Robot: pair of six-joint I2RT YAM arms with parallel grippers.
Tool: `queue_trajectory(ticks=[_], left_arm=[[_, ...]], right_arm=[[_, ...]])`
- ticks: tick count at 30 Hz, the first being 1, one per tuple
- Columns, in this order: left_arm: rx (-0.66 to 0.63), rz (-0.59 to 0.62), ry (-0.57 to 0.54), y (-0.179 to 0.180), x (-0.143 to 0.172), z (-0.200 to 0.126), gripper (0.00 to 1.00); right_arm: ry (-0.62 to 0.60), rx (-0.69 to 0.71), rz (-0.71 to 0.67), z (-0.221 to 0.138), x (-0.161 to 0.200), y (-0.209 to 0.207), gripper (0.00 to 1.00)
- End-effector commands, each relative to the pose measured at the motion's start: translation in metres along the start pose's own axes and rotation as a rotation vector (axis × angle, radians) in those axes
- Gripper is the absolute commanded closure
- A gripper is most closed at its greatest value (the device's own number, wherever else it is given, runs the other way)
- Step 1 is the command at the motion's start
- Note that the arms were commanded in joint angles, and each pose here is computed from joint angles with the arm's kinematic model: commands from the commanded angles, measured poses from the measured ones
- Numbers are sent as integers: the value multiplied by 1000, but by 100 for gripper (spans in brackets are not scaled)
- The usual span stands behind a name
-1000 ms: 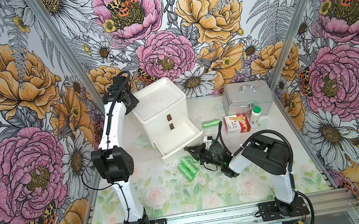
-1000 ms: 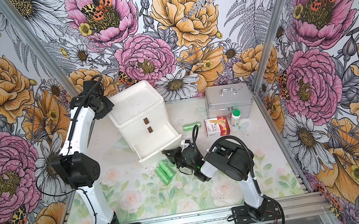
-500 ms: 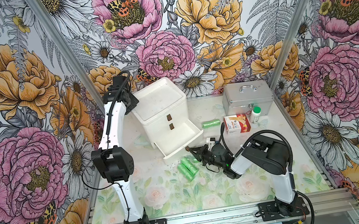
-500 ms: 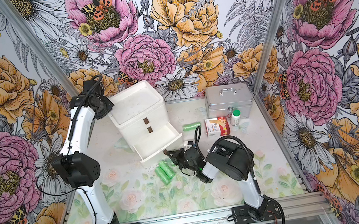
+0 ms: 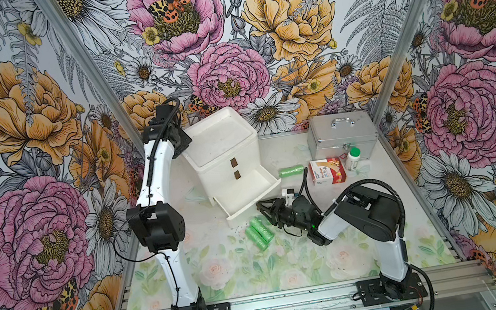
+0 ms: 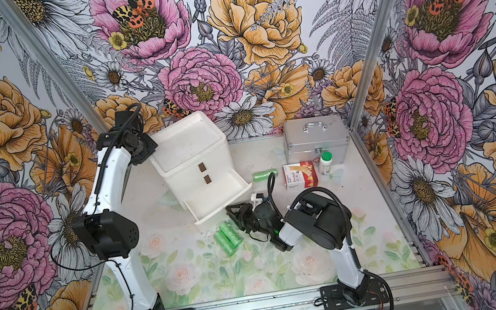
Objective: Sort the rolls of trash bags by color and place them into the drawer
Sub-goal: Open the drawer in the storage box, then pick up the roll of trash bags from the center of the board.
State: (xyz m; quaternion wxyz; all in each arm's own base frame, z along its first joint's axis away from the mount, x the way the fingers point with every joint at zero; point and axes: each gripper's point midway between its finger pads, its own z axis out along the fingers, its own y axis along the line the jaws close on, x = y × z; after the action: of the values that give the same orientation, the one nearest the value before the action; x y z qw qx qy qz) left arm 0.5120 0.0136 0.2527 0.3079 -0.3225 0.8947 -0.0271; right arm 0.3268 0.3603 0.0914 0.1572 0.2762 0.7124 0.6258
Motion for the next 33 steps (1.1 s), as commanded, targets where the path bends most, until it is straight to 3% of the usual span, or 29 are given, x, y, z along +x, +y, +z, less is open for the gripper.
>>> queue_trajectory(ticks=[1,6,8,12,14,17,18,26,33], left_arm=[[113,-221,358,-40,83,54,100],[131,-205,341,-50,82,48,100],[134,-210,339,-50,80,46,100],[127,-208,345,-48,83,47,100],[116,-210,348,-46,86,47,100],[106,-209,351,-44,89,49,100],[107,-208,355,-45,90,49,100],[116,-208,359,-46,89,50,100],[124,-201,367,-45,89,50,100]], right_arm=[[56,-63,-68,-1,6,37,56],[130,57,-212,-9,16,52,52],[158,165,-284,-19,15,49,48],[132,375,-460,-53,-13,48,36],[85,474,-517,-74,-37,48,25],[39,498,-399,-91,-74,39,7],[40,501,-359,-93,-83,34,6],[-84,640,-229,-93,-138,30,5],[-230,640,-62,-73,-175,46,7]])
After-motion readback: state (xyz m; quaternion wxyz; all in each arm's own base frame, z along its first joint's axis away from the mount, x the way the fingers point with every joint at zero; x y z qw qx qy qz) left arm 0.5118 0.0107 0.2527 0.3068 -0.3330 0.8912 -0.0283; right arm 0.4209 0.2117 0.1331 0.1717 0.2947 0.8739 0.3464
